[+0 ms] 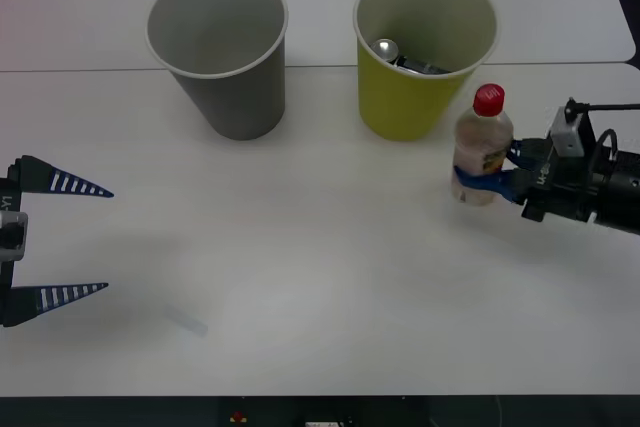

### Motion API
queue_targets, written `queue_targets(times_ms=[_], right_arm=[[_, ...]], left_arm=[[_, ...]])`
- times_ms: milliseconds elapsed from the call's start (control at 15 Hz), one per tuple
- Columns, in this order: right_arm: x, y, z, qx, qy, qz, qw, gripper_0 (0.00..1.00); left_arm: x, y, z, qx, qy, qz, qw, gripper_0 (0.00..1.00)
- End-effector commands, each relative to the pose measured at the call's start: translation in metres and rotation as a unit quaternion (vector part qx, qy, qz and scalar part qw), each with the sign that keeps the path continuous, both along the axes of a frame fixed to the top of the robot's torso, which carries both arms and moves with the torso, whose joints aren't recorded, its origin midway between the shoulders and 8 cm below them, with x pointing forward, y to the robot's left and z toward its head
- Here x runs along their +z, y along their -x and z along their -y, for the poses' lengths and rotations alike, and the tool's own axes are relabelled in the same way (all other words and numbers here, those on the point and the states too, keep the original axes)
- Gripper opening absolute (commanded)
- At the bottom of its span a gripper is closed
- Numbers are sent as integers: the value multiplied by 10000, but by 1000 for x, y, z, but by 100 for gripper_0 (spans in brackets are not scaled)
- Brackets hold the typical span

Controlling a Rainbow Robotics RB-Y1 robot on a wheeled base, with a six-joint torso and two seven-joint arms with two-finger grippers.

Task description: Put the can into the green bin and the plastic bottle into the gray bin

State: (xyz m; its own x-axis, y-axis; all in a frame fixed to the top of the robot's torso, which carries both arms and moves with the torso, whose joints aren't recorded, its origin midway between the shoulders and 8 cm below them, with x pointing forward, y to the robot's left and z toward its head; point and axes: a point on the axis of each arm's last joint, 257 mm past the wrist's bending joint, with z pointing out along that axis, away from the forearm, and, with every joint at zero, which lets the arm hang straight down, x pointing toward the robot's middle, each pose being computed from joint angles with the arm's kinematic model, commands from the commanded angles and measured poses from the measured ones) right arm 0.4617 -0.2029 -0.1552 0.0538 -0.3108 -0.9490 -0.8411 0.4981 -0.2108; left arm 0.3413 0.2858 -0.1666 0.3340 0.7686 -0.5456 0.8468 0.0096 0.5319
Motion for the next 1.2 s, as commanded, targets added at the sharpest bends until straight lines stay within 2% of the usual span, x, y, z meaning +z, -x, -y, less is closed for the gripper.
queue_targets(times_ms=[67, 333, 667, 933, 1133, 1200], right_arm=[[19, 11, -6, 23, 112, -266, 9996, 0], [52, 34, -22, 59, 132, -661, 9977, 0], [93, 57, -57, -52, 80, -894, 9959, 0], [121, 74, -85, -162, 312, -1107, 9932, 0], [141, 71, -113, -203, 364, -1045, 9937, 0], [148, 65, -121, -183, 487, -880, 9948, 0]], left_arm=[[0, 0, 0, 0, 0, 0, 10000, 100], [0, 0, 0, 0, 0, 0, 10000, 100], [0, 0, 0, 0, 0, 0, 10000, 100], [0, 0, 0, 0, 0, 0, 10000, 100], [0, 0, 0, 0, 0, 0, 10000, 100], [0, 0, 0, 0, 0, 0, 10000, 100]])
